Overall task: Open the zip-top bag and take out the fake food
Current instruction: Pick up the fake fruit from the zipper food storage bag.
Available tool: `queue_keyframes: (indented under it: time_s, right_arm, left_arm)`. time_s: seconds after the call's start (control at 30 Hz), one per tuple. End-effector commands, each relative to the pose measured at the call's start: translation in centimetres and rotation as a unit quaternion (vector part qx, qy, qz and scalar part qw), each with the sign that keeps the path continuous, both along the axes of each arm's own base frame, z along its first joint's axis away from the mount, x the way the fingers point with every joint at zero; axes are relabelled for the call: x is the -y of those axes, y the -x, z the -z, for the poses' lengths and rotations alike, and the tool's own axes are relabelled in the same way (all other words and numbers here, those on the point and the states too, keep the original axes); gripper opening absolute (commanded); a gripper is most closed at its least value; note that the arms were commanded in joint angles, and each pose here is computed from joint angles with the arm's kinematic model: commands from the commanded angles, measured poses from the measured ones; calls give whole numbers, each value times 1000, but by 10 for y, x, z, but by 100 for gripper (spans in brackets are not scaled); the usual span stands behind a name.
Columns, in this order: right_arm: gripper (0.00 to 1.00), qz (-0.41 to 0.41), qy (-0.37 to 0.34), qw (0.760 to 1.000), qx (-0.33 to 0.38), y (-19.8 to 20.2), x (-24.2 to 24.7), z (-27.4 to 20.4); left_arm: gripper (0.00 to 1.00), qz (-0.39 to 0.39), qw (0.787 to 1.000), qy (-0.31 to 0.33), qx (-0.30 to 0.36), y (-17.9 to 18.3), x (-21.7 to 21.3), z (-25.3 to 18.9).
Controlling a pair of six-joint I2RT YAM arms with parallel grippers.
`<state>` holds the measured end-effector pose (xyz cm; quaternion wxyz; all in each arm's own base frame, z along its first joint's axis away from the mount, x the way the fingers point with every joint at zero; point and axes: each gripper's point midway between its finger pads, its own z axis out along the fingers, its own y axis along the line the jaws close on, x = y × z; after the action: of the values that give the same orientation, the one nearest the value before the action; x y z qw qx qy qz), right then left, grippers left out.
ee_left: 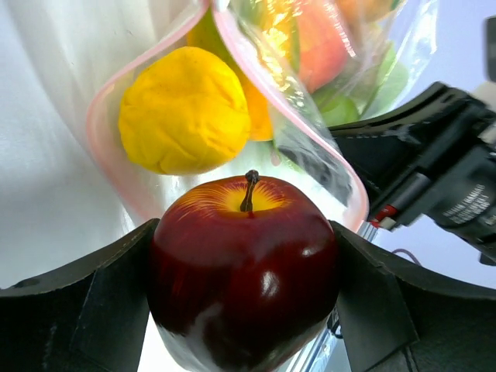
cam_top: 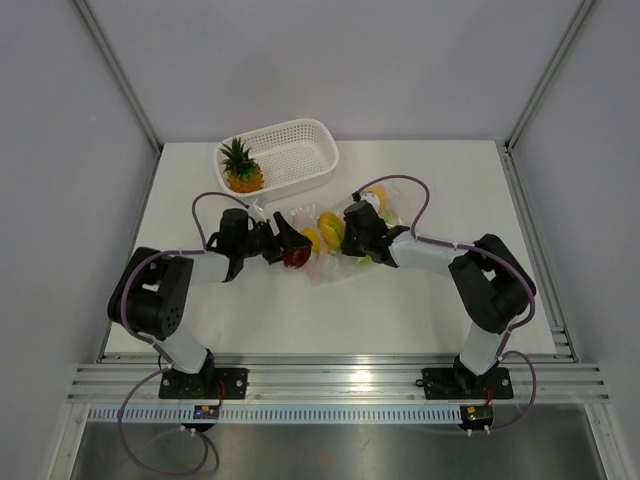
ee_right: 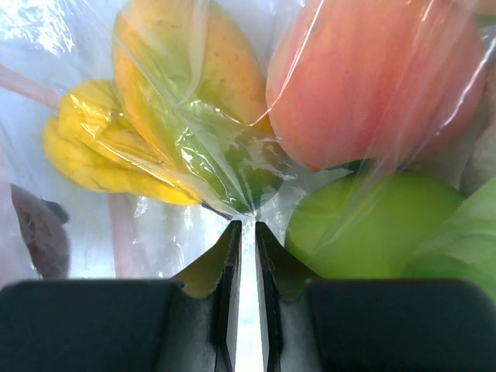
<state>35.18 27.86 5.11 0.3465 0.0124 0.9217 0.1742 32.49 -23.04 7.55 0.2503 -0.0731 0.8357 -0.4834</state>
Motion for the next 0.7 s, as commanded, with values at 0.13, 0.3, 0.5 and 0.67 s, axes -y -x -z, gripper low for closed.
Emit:
queue_keyframes:
  time_s: [0.13,0.3,0.5,0.67]
  right_arm:
    - [19,4,-15,1000,1,-6,-3,-8]
    - [19,-5,-24,1000,3,-3,-5,-14]
    - [24,-40,-59,997,6,8,-16,-26]
    - [24,-46,-81,995,20,10,-20,-38]
  left_arm:
    - [60,-41,996,2,76,-17,-16,-42]
    - [60,-58,995,27,72,-26,-17,-57]
    - [59,-76,992,55,81,-46,-17,-81]
    - [58,-107,988,67,92,-74,-21,-101]
